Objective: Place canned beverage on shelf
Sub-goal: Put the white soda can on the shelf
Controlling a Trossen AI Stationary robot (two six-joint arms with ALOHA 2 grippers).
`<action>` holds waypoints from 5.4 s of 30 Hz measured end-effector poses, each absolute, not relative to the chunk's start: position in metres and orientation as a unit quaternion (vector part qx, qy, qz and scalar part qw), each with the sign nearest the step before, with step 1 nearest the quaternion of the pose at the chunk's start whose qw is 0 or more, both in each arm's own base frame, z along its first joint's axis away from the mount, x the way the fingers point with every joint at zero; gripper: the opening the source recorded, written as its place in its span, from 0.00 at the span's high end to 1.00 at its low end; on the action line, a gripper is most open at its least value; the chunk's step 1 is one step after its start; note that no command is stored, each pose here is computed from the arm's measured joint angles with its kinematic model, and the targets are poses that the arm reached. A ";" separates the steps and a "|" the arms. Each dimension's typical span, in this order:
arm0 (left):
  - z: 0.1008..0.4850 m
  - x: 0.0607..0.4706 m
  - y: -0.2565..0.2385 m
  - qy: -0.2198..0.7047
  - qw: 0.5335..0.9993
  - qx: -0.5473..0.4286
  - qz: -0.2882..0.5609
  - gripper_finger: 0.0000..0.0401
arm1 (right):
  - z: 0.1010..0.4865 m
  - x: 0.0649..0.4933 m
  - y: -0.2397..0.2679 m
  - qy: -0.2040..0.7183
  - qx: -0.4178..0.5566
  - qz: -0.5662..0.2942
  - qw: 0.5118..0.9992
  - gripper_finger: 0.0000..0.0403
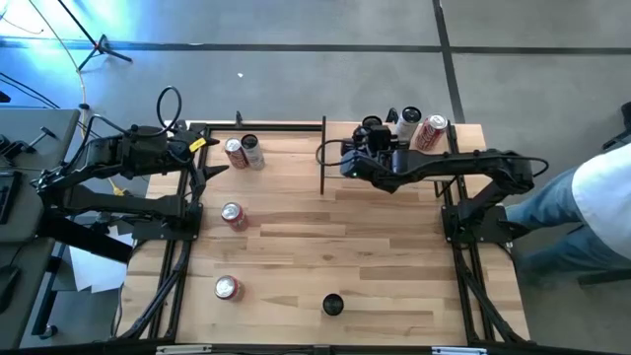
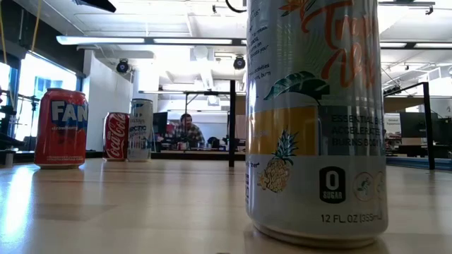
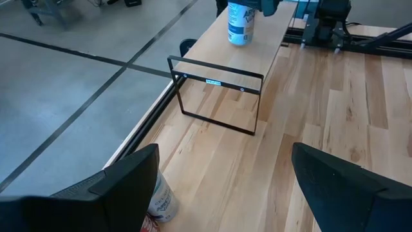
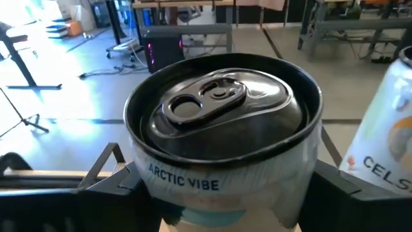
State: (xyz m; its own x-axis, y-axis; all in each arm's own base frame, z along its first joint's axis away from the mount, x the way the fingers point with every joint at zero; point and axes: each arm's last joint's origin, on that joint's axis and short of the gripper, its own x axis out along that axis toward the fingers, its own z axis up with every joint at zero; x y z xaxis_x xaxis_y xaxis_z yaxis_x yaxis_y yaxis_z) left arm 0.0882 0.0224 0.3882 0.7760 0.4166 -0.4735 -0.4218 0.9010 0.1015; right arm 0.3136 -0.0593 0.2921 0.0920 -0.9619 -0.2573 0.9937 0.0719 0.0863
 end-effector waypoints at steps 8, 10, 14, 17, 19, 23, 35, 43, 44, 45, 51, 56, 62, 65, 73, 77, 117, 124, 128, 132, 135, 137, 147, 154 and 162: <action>0.388 0.088 0.022 0.250 0.942 -0.005 0.222 0.16 | 0.288 0.317 -0.064 0.049 0.121 -0.683 0.718 0.38; 0.388 0.088 0.022 0.250 0.942 -0.005 0.222 0.16 | 0.286 0.317 -0.066 0.049 0.119 -0.686 0.716 0.38; 0.388 0.088 0.022 0.250 0.942 -0.005 0.222 0.16 | 0.284 0.318 -0.070 0.049 0.120 -0.690 0.712 0.38; 0.388 0.088 0.022 0.250 0.942 -0.005 0.223 0.16 | 0.284 0.318 -0.072 0.048 0.123 -0.692 0.709 0.38; 0.388 0.088 0.022 0.250 0.942 -0.005 0.222 0.16 | 0.284 0.317 -0.074 0.048 0.123 -0.694 0.708 0.38; 0.388 0.088 0.022 0.250 0.942 -0.005 0.222 0.16 | 0.284 0.316 -0.079 0.048 0.125 -0.698 0.703 0.38; 0.388 0.088 0.022 0.250 0.942 -0.005 0.222 0.16 | 0.284 0.314 -0.092 0.043 0.155 -0.703 0.693 0.38; 0.388 0.088 0.022 0.250 0.942 -0.005 0.222 0.16 | 0.284 0.314 -0.093 0.043 0.156 -0.703 0.693 0.38; 0.388 0.088 0.022 0.250 0.942 -0.005 0.222 0.16 | 0.284 0.314 -0.093 0.044 0.156 -0.703 0.693 0.38; 0.388 0.088 0.022 0.250 0.942 -0.005 0.223 0.16 | 0.284 0.314 -0.093 0.045 0.157 -0.702 0.693 0.37; 0.388 0.088 0.022 0.250 0.942 -0.005 0.222 0.16 | 0.283 0.313 -0.094 0.058 0.149 -0.701 0.695 0.35; 0.388 0.088 0.022 0.250 0.942 -0.005 0.223 0.16 | 0.283 0.313 -0.095 0.065 0.144 -0.701 0.695 0.35; 0.388 0.088 0.022 0.250 0.942 -0.005 0.222 0.16 | 0.283 0.313 -0.096 0.067 0.141 -0.702 0.695 0.35; 0.388 0.088 0.022 0.250 0.942 -0.005 0.222 0.16 | 0.283 0.313 -0.096 0.067 0.142 -0.702 0.695 0.35; 0.388 0.088 0.022 0.250 0.942 -0.005 0.222 0.16 | 0.283 0.313 -0.096 0.090 0.125 -0.696 0.701 0.35; 0.388 0.088 0.022 0.250 0.942 -0.005 0.222 0.16 | 0.283 0.313 -0.096 0.080 0.142 -0.695 0.700 0.35; 0.388 0.088 0.022 0.250 0.942 -0.005 0.223 0.16 | 0.275 0.306 -0.082 0.109 0.225 -0.673 0.696 0.09; 0.388 0.088 0.022 0.250 0.942 -0.005 0.222 0.16 | 0.275 0.305 -0.065 0.081 0.218 -0.678 0.697 0.09; 0.388 0.088 0.022 0.250 0.942 -0.005 0.222 0.16 | 0.274 0.304 -0.054 0.079 0.225 -0.674 0.699 0.09; 0.388 0.088 0.022 0.250 0.942 -0.005 0.222 0.16 | 0.273 0.304 -0.043 0.077 0.232 -0.665 0.706 0.09; 0.388 0.088 0.022 0.250 0.942 -0.005 0.223 0.16 | 0.273 0.305 -0.030 0.078 0.234 -0.650 0.719 0.09; 0.388 0.088 0.022 0.250 0.942 -0.005 0.222 0.16 | 0.273 0.306 -0.019 0.081 0.235 -0.639 0.728 0.09; 0.388 0.088 0.022 0.250 0.942 -0.005 0.222 0.16 | 0.261 0.285 0.032 0.068 0.227 -0.635 0.735 0.09; 0.388 0.088 0.022 0.250 0.942 -0.005 0.223 0.16 | 0.243 0.281 0.052 0.007 0.229 -0.640 0.733 0.09; 0.388 0.088 0.022 0.250 0.942 -0.005 0.222 0.16 | 0.235 0.294 0.047 -0.036 0.155 -0.625 0.764 0.09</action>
State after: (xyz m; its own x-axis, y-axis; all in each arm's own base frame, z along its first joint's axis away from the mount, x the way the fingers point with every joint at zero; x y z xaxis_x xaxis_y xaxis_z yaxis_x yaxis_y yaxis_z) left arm 0.0883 0.0224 0.3882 0.7759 0.4166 -0.4738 -0.4217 0.9010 0.1016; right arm 0.2938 0.0471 0.2348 0.2157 -0.9665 -0.1391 0.9445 0.1704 0.2808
